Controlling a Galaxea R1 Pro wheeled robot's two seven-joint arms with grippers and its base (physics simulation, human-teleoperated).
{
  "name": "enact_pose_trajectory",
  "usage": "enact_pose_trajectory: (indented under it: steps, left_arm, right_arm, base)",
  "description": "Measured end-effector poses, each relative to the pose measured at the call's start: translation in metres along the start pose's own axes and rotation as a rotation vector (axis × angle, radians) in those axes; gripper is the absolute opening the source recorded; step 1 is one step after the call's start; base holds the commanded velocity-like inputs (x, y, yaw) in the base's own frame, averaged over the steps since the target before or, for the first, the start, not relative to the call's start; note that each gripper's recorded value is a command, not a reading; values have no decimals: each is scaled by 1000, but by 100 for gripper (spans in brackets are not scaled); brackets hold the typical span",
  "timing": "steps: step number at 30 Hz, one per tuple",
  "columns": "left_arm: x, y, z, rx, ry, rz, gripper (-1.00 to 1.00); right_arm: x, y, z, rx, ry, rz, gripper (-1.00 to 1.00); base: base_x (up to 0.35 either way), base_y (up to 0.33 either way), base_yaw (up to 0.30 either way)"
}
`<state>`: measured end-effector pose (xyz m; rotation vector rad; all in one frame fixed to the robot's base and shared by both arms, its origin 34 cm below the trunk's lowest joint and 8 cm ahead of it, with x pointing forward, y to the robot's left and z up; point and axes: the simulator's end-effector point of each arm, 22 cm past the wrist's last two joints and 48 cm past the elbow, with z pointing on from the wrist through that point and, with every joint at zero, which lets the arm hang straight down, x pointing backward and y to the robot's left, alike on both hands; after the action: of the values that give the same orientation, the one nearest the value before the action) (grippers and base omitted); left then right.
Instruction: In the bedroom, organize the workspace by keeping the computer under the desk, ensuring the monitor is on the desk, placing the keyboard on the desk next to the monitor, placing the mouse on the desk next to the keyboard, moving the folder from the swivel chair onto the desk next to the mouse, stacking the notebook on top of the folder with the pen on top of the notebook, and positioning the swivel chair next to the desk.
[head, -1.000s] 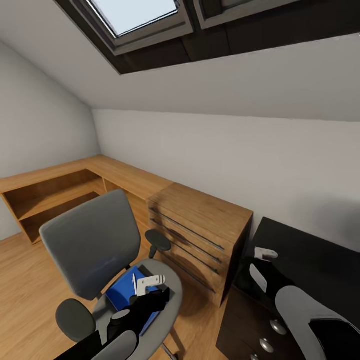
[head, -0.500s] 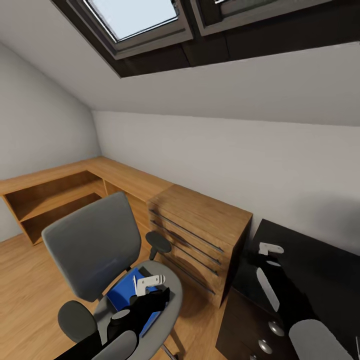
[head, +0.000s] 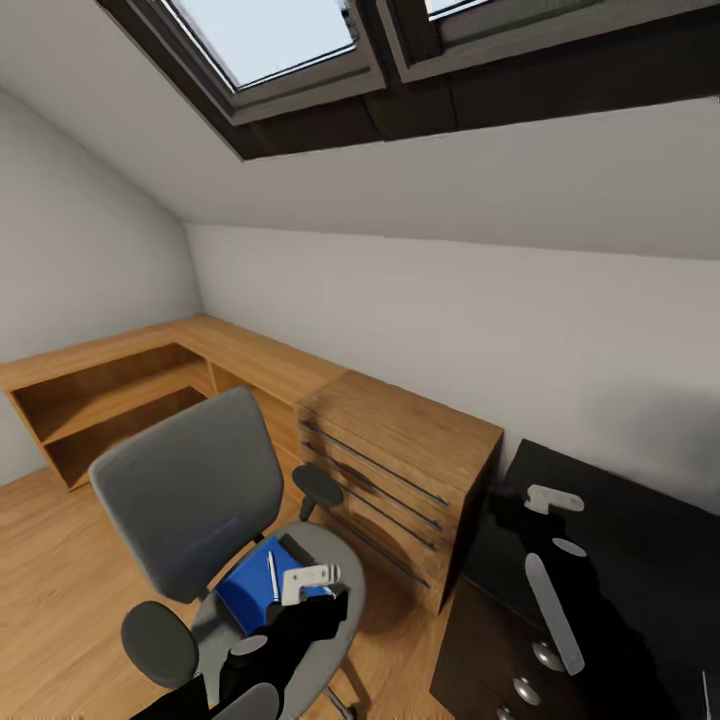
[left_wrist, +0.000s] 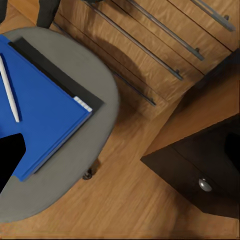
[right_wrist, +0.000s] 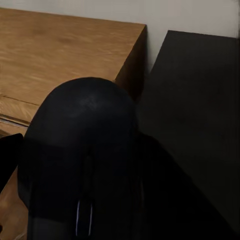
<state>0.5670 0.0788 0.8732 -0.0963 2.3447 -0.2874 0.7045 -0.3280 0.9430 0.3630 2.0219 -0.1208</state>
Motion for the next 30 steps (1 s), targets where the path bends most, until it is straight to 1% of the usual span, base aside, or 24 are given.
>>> enact_pose_trajectory:
  steps: [2, 10, 13, 20, 26, 28, 29, 30]
  left_arm:
    - [-1, -1, -2, 0, 0, 0, 100]
    - [-7, -4, -11, 3, -2, -1, 100]
    - [-9, -5, -14, 4, -1, 0, 100]
    - [-11, -6, -18, 5, -3, 0, 100]
    - [-12, -6, -19, 6, -3, 1, 100]
    - [-12, -5, -18, 5, -4, 1, 100]
    - [-12, -4, -18, 4, -4, -1, 100]
    - [-11, -4, -18, 3, -4, -1, 100]
  right_arm:
    - [-2, -1, -2, 1, -1, 0, -100]
    - [-13, -20, -6, 35, -5, 32, -100]
    - [-17, -29, -8, 52, -7, 49, -100]
    - [-24, -52, -11, 92, -13, 91, -100]
    - [-26, -63, -11, 112, -17, 112, -100]
    - [-27, -71, -11, 123, -17, 139, -100]
    - [-26, -74, -11, 118, -13, 174, -100]
    - [-26, -74, -11, 117, -13, 183, -100]
  base:
    - [-331, 0, -133]
    - [-334, 0, -258]
    - [-224, 0, -275]
    - [-39, 0, -279]
    - [-3, 0, -265]
    - [0, 0, -75]
    - [0, 0, -20]
    - [0, 0, -16]
